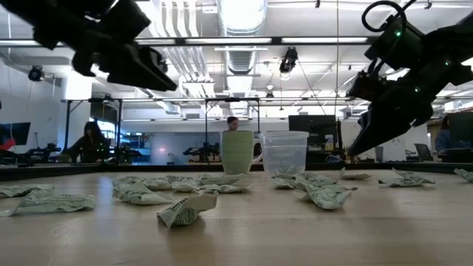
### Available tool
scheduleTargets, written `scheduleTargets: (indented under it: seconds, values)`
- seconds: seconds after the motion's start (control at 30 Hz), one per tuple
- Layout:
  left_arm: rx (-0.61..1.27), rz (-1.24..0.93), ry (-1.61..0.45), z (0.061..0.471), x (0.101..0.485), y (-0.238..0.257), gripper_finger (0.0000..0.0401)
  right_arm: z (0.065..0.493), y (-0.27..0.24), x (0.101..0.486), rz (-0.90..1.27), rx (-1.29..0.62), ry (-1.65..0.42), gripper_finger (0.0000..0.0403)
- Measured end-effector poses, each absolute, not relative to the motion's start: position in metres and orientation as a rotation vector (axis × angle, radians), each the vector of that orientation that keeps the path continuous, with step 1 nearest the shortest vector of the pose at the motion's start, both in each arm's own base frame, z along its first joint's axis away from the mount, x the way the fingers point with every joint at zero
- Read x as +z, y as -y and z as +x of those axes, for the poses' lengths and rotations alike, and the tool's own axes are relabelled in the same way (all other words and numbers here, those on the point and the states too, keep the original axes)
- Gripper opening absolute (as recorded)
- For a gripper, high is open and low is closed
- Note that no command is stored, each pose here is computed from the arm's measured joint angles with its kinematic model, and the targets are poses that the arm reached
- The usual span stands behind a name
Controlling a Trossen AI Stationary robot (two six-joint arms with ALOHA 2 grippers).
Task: Pick and place Stevia / Truvia into bins
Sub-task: Put the stevia packet into the transparent container
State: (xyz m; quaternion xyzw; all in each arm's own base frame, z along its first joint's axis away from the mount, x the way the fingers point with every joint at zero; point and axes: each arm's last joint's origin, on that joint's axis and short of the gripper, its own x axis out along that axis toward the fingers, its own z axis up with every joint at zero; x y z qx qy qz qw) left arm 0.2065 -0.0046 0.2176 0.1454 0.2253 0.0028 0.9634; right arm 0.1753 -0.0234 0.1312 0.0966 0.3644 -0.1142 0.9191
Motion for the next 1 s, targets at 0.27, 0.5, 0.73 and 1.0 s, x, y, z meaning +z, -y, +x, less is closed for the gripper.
scheduleTargets:
  seconds: [0.27,0.5,0.73,1.0]
  values:
    - [0.021,0.287,-0.349,0.184,0.223,0.004,0.0158,0.181,0.024,0.125,0.201,-0.238,-0.768,0.0162]
    - [0.027,0.26,-0.306,0.178,0.227,0.004,0.0158,0.194,0.026,0.115,0.178,-0.234,-0.846,0.0173]
    - [0.023,0.261,-0.326,0.18,0.223,0.004,0.0158,0.205,0.027,0.108,0.173,-0.236,-0.9,0.0165]
    - [0.022,0.262,-0.337,0.181,0.221,0.004,0.0158,0.212,0.028,0.109,0.135,-0.22,-0.948,0.0121]
